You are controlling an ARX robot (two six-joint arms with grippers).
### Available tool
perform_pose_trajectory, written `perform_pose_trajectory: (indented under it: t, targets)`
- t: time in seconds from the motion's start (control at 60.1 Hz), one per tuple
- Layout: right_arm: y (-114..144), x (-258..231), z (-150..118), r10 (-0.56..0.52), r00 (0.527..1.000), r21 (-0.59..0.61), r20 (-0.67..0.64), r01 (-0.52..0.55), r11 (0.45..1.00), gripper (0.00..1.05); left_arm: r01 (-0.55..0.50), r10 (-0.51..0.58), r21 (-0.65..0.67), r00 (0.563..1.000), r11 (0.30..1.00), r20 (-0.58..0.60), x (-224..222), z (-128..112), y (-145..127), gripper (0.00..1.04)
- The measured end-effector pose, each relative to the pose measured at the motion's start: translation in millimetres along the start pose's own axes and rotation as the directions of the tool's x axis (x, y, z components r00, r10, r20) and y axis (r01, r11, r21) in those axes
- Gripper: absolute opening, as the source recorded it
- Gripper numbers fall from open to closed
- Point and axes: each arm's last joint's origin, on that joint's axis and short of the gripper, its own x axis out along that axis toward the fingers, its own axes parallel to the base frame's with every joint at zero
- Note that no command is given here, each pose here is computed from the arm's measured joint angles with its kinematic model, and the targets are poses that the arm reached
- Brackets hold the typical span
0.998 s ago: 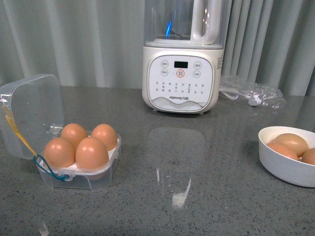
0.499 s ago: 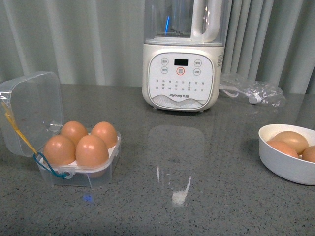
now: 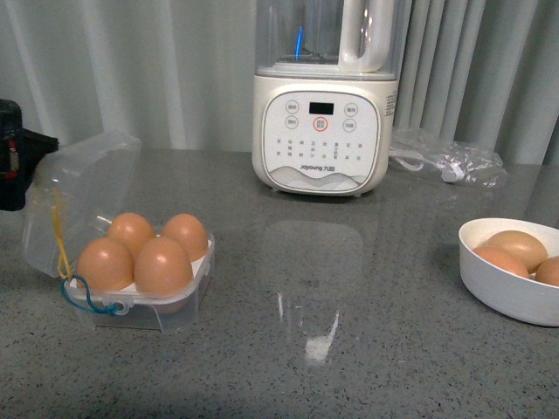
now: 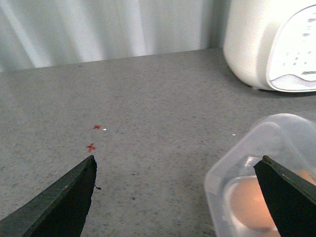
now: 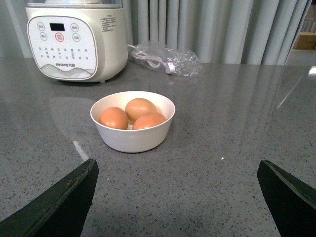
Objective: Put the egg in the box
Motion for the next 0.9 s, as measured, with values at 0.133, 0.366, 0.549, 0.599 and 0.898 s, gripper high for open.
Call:
perform_pose_trajectory:
  t: [0.133,0.366,0.549,0.599,0.898]
  targets:
    - [0.0,0.0,0.0,0.000,1.000,0.000,0.000,0.000,1.000,0.98,0.072,-0.072,-0.007,0.997,0.997,0.009,-10.7,0.6,-23.1,0.98]
    - [0.0,0.0,0.0,0.000,1.000,0.000,0.000,0.000,1.000,0.98,0.200,-0.200,-0.007,0.980,0.980,-0.018,-24.2,-2.3,-55.5,0.98]
    - [0.0,0.0,0.0,0.000,1.000,0.000,0.000,0.000,1.000,0.98,0.179,-0.179,-0.011,0.983,0.984,-0.026,-26.0,0.5,-50.0,0.98]
    - [0.0,0.0,0.0,0.000,1.000,0.000,0.000,0.000,1.000,0.98,0.165,-0.165,-0.015,0.986,0.986,-0.022,-26.4,4.7,-45.5,0.98]
    - [0.0,0.0,0.0,0.000,1.000,0.000,0.000,0.000,1.000,0.98,0.034,-0.032,-0.055,0.999,0.998,0.026,-48.2,39.3,-7.0,0.98]
